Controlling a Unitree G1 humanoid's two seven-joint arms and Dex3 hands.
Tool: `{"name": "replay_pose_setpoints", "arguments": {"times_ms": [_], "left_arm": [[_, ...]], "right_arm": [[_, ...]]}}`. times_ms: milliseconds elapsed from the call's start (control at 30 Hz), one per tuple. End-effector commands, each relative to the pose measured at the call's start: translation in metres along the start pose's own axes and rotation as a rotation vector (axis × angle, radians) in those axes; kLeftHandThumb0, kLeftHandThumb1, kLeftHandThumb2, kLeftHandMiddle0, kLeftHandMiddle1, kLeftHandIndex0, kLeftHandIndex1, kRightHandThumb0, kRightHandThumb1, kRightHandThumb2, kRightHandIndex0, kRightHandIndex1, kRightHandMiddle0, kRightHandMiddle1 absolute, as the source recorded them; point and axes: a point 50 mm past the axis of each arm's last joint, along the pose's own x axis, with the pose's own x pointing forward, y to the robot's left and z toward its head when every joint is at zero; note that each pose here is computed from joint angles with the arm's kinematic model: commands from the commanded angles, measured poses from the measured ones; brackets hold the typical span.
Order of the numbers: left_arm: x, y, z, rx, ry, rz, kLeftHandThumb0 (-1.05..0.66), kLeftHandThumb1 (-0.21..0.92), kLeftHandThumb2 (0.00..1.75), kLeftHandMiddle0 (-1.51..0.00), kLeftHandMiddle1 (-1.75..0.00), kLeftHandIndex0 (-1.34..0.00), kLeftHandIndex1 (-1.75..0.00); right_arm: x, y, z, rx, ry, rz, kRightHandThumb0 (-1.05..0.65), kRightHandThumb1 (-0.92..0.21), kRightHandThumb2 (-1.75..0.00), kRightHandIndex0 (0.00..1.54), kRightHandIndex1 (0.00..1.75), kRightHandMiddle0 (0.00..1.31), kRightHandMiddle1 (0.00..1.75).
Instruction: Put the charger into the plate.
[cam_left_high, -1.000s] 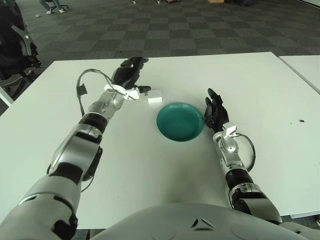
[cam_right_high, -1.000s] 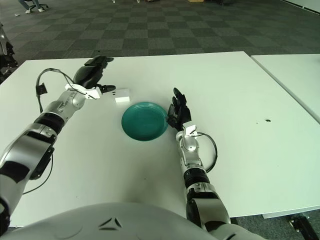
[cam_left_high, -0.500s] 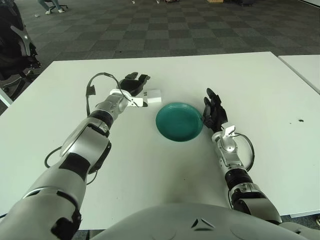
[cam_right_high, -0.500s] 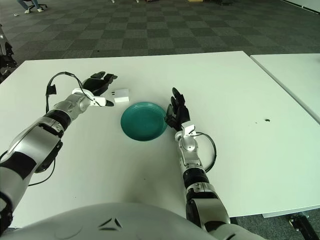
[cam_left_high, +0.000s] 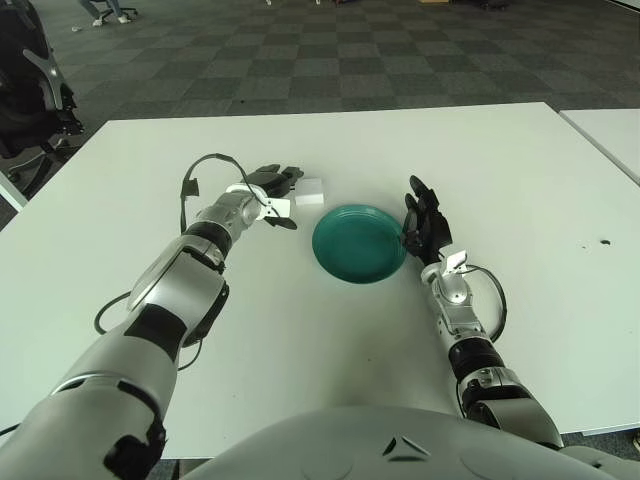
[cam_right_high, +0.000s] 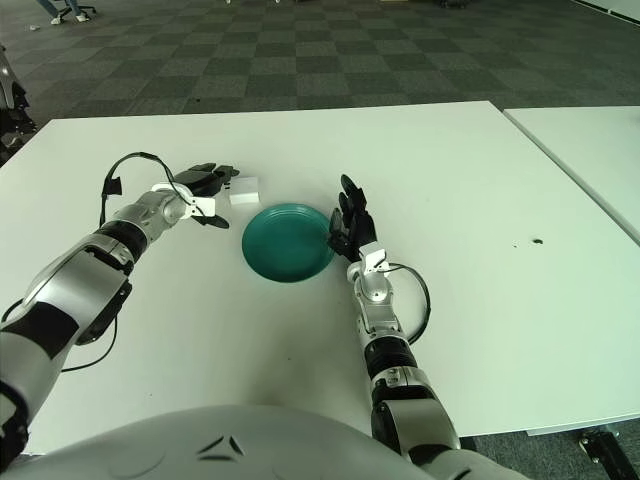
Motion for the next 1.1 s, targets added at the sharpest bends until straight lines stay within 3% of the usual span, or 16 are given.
{"name": "replay_pose_setpoints", "arguments": {"times_ms": [0, 267, 600, 933, 1067], "left_arm": [[0.006, 0.025, 0.008, 0.016, 0.010, 0.007, -1.05, 0.92, 0.30, -0.08, -0.01, 0.00, -0.50], [0.010, 0.028, 0.015, 0.020, 0.039, 0.012, -1.05, 0.92, 0.37, -0.07, 0.00, 0.00, -0.51], [0.014, 0.032, 0.022, -0.009, 0.069, 0.071, -1.05, 0.92, 0.46, -0.10, -0.01, 0.00, -0.91], [0.019, 0.030, 0.032, -0.091, 0.125, 0.116, -1.05, 0.92, 0.50, -0.13, -0.01, 0.00, -0.98], [0.019, 0.029, 0.031, -0.093, 0.144, 0.116, -1.05, 0.92, 0.52, -0.14, -0.01, 0.00, -0.93]], "right_arm": [[-0.087, 0.021, -0.077, 0.037, 0.404, -0.002, -0.99, -0.92, -0.99, 0.12, 0.01, 0.00, 0.24], [-0.089, 0.022, -0.076, 0.031, 0.390, -0.005, -0.99, -0.92, -0.98, 0.13, 0.00, 0.00, 0.26], [-0.090, 0.022, -0.075, 0.025, 0.373, -0.020, -0.99, -0.92, -0.99, 0.11, 0.00, 0.00, 0.20], [-0.090, 0.022, -0.073, 0.080, 0.364, -0.017, -1.01, -0.92, -0.98, 0.06, 0.00, 0.00, 0.09], [-0.091, 0.023, -0.073, 0.094, 0.357, -0.014, -1.02, -0.92, -0.98, 0.05, 0.00, 0.00, 0.08]]}}
